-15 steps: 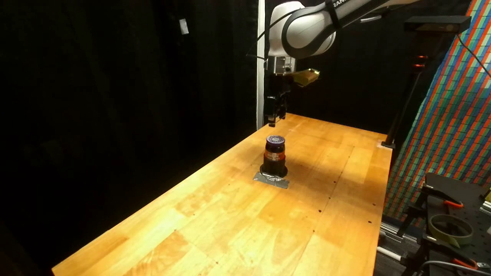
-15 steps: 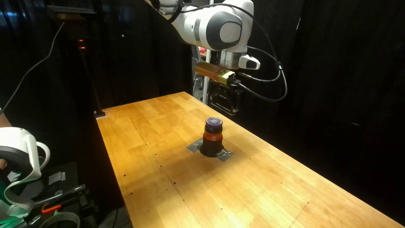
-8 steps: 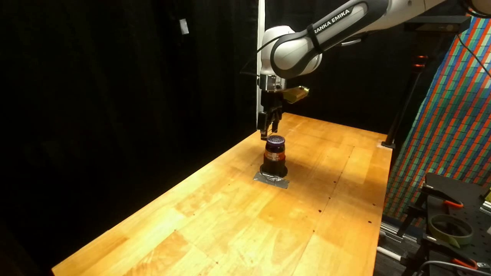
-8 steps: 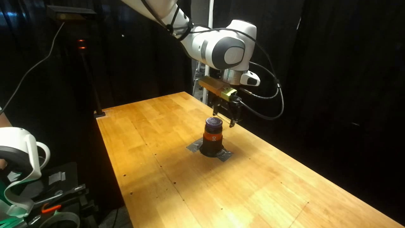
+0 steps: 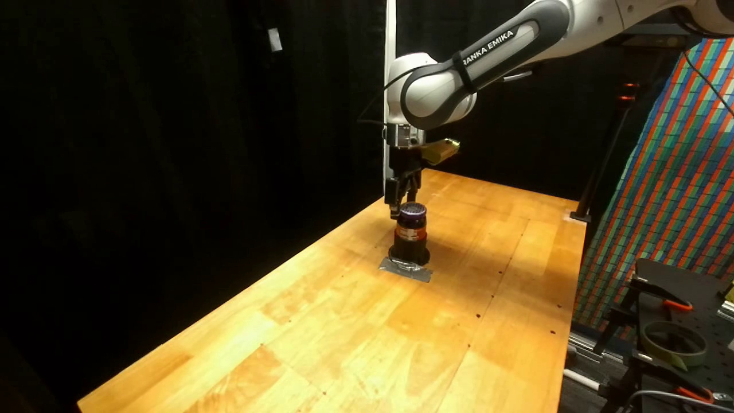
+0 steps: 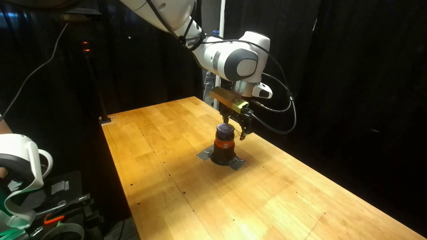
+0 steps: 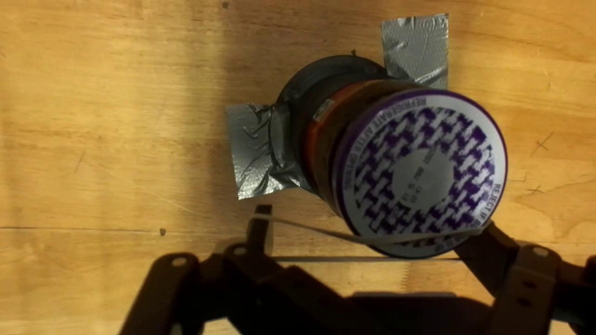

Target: Put the rubber band on the jar.

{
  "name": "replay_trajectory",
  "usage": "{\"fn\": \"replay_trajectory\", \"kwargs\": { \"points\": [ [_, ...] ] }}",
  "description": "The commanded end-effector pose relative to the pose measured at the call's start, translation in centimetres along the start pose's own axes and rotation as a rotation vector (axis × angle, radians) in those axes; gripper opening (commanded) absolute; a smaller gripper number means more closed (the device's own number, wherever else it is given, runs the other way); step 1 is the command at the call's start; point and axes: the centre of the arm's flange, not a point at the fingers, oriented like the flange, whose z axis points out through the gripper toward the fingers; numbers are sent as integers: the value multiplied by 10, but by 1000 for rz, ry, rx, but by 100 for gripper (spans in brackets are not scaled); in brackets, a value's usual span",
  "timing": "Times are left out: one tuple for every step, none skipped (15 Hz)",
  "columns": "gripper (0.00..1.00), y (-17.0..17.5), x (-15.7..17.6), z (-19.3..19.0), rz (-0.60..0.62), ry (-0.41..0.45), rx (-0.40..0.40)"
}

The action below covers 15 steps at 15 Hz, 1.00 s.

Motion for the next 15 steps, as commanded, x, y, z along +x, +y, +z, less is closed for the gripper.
{"fn": "replay_trajectory", "kwargs": {
  "points": [
    [100,0,-18,-7,-1,-45,13],
    [100,1,-24,-8,4,-50,11],
    [100,2,-28,-9,7,-51,12],
    [100,3,-34,-8,10,-51,12],
    [100,4,-38,-8,15,-46,10],
    [100,5,-42,-8,17,-40,15],
    [100,5,-45,-9,20,-36,17],
    [100,5,-49,-9,23,-28,19],
    [100,6,-52,-9,27,-19,17],
    [100,6,-56,-10,30,-6,19],
    [100,7,-59,-11,36,8,22],
    [100,7,-62,-12,39,21,25],
    [100,7,-65,-14,43,35,26],
    [100,7,-67,-15,48,51,26],
    [100,8,-71,-15,55,71,23]
  ]
}}
